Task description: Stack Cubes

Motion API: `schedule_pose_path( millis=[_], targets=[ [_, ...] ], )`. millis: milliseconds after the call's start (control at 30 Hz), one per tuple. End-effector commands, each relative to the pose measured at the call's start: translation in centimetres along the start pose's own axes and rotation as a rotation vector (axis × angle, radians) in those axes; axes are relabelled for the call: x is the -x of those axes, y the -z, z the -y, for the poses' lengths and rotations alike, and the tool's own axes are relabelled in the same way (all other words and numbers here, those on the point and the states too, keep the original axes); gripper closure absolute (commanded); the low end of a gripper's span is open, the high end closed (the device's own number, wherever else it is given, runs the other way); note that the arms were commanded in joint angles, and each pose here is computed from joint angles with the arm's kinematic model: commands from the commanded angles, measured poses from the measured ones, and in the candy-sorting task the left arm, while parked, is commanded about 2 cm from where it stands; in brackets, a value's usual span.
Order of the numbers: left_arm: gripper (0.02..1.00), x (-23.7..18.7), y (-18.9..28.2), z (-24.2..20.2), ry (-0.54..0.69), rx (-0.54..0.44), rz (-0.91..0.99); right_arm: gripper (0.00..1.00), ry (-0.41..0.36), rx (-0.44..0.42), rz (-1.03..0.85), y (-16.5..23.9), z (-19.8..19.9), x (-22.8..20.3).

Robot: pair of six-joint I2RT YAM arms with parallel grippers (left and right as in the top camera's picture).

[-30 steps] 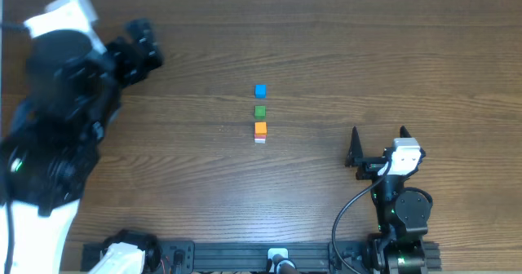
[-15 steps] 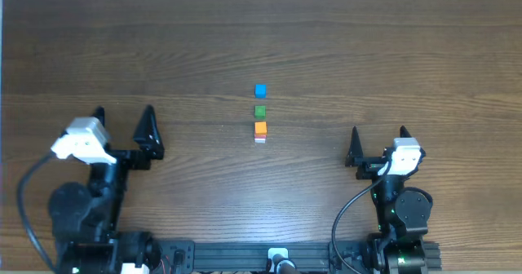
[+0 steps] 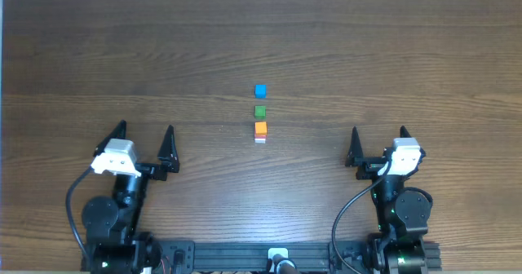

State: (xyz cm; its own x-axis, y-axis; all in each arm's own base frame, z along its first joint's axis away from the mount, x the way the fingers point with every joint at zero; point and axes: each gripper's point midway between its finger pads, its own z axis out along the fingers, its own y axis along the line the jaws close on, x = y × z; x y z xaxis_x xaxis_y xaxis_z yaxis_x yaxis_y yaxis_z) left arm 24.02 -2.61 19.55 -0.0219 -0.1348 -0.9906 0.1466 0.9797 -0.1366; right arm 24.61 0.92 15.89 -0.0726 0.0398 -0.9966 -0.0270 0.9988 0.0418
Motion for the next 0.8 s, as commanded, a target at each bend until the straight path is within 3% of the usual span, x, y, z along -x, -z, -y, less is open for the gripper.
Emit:
schedule_pose_path(
  millis=[33, 800],
  targets=[
    [0.025, -1.8, -0.2, 0.6, -0.029, -0.052, -0.027, 0.009, 0.008, 0.011, 0.000, 0.0, -0.2, -0.2],
    [0.020, -3.5, -0.4, 0.5, -0.012, -0.054, -0.062, 0.007, 0.008, 0.011, 0.000, 0.0, -0.2, -0.2]
  ],
)
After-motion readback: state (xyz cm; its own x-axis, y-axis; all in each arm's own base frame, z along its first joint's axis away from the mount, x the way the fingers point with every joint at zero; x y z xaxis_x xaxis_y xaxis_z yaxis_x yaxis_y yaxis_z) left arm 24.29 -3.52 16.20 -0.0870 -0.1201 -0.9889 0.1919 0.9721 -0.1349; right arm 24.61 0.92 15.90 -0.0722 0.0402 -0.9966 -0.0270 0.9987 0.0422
